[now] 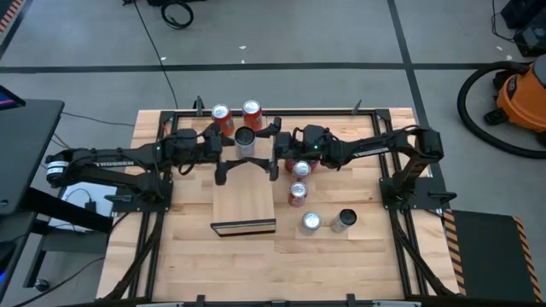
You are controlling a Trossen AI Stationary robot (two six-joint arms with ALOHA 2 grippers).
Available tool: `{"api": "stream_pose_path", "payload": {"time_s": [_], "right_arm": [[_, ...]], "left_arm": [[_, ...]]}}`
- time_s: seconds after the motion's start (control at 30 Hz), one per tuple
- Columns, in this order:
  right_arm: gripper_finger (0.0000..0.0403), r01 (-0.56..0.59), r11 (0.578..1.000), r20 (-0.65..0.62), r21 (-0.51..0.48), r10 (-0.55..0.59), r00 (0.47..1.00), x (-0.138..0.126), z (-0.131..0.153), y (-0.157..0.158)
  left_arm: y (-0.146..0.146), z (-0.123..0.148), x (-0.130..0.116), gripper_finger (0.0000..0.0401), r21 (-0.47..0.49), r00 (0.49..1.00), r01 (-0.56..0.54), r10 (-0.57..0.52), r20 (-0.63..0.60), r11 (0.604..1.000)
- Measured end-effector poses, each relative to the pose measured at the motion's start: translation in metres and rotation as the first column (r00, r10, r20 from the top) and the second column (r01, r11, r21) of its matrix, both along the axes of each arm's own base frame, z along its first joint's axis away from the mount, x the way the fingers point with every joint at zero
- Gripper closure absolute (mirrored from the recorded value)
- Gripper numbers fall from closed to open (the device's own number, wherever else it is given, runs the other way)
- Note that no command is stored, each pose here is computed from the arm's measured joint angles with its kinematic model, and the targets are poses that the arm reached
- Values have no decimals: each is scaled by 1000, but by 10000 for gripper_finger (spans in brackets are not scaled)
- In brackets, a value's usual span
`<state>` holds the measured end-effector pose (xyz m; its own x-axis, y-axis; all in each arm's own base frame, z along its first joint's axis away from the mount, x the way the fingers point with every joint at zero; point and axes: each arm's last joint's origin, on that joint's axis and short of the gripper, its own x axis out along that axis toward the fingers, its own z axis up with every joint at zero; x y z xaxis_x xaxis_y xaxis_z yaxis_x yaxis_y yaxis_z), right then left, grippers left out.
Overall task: Place canned beverage on shelf
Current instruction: Put the bottom white-pink soda can on the shelf
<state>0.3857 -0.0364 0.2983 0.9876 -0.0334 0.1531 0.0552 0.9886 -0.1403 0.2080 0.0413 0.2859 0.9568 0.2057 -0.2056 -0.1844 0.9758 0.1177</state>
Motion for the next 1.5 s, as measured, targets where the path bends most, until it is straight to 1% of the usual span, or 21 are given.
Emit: {"api": "stream_pose_path", "payload": {"time_s": [0.3, 0.4, 0.53, 0.63, 0.73, 0.83, 1.0, 1.17, 1.27, 1.43, 1.5], "right_arm": [[52, 14, 1000, -168, 14, -12, 986, -19, 11, 2], [52, 16, 1000, -209, 21, -12, 978, -23, 12, 4], [52, 14, 1000, -211, 16, -10, 977, -19, 7, 6], [52, 34, 999, -197, -4, -34, 980, -12, -1, 5], [52, 46, 999, -155, -8, -46, 987, -7, -4, -1], [52, 41, 999, -126, -9, -41, 991, -5, -4, -6], [52, 27, 1000, -91, -11, -28, 995, -6, -1, -11], [52, 25, 1000, -76, 0, -25, 997, -6, 0, -15], [52, 2, 1000, -59, 14, -1, 998, -7, 2, -16], [52, 9, 1000, -59, 19, -8, 998, -7, 2, -17], [52, 10, 1000, -58, 19, -9, 998, -7, 2, -17]], "left_arm": [[-2, -9, -16, 141, -40, 990, -24, 18, -137, 999], [0, -17, -22, 141, -40, 992, -38, 32, -124, 998], [2, -30, -27, 141, -67, 998, -61, 59, -27, 996], [2, -37, -28, 140, -86, 1000, -23, 25, 16, 996], [1, -43, -28, 140, -92, 1000, 16, -15, 16, 996], [1, -42, -27, 140, -80, 998, 51, -48, 34, 995], [1, -35, -27, 140, -42, 994, 54, -50, 95, 998], [3, -34, -20, 140, -31, 989, 56, -51, 137, 998], [5, -37, -13, 140, -32, 989, 53, -48, 141, 998], [7, -39, -3, 140, -34, 982, 52, -45, 181, 998], [8, -42, 1, 140, -43, 983, 52, -43, 177, 998]]}}
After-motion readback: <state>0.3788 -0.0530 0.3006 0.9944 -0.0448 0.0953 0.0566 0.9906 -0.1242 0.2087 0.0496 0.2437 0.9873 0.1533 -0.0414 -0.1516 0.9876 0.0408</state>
